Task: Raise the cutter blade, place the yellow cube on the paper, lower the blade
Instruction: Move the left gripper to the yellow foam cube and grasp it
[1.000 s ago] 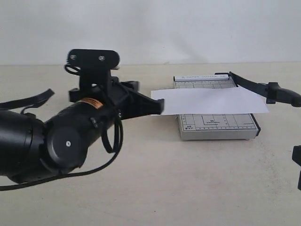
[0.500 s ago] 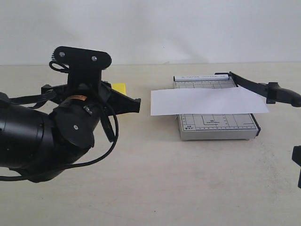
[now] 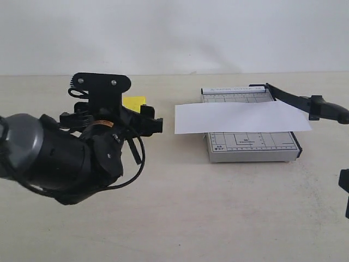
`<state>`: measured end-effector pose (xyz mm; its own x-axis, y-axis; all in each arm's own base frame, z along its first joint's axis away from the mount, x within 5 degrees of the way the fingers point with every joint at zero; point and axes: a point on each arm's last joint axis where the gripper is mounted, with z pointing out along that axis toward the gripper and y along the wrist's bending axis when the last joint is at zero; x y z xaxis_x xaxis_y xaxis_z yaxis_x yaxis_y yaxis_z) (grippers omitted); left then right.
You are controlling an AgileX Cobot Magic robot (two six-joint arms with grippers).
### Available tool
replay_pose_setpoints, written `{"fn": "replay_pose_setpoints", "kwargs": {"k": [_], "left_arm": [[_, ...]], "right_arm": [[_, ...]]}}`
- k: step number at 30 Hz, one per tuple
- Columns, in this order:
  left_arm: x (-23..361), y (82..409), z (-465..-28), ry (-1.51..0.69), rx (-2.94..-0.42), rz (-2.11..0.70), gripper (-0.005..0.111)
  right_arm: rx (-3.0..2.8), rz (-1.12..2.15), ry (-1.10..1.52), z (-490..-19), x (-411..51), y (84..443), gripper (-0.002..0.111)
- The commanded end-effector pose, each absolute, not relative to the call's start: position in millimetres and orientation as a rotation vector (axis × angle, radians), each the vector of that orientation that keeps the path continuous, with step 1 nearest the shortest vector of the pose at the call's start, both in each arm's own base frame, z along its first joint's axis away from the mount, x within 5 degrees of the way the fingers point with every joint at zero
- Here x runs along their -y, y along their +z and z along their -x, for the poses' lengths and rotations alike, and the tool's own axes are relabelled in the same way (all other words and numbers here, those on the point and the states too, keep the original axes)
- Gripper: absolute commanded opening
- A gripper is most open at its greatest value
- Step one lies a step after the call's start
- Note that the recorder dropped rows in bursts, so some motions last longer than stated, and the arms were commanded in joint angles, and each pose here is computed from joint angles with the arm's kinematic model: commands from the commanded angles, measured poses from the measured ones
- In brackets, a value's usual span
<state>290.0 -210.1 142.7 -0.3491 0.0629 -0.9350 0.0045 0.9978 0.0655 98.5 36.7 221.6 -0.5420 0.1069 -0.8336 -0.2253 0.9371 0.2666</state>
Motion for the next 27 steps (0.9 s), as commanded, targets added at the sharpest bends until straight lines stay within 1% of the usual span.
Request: {"fn": "replay_pose_setpoints", "kwargs": {"k": [1,3,6,10,13,16,18,20,23,25,27], "left_arm": [[215,132,-322,0.063,-1.871,-0.062,0.091],[216,126,-341,0.069,-1.862,-0.052,0.09],[218,111,-373,0.035,-1.926,-0.042,0.09],[225,94,-396,0.033,-1.968,-0.095,0.09],[230,81,-401,0.066,-1.992,-0.178,0.09],[229,77,-401,0.076,-1.999,-0.156,0.09],[227,76,-401,0.078,-2.01,-0.125,0.087],[225,76,-402,0.08,-2.012,-0.117,0.081],[224,76,-403,0.08,-2.015,-0.115,0.065],[224,76,-403,0.08,-2.015,-0.115,0.05],[224,79,-403,0.083,-2.009,-0.119,0.032]], "right_arm": [[-2.107,0.083,0.419,-99,-36,221,0.0],[-2.107,0.083,0.419,-99,-36,221,0.0],[-2.107,0.083,0.419,-99,-36,221,0.0],[-2.107,0.081,0.422,-99,-36,221,0.0],[-2.107,0.081,0.422,-99,-36,221,0.0],[-2.107,0.081,0.422,-99,-36,221,0.0],[-2.107,0.081,0.422,-99,-36,221,0.0],[-2.107,0.081,0.422,-99,-36,221,0.0],[-2.107,0.078,0.425,-99,-36,221,0.0],[-2.107,0.075,0.427,-99,-36,221,0.0],[-2.107,0.071,0.431,-99,-37,221,0.0]]}}
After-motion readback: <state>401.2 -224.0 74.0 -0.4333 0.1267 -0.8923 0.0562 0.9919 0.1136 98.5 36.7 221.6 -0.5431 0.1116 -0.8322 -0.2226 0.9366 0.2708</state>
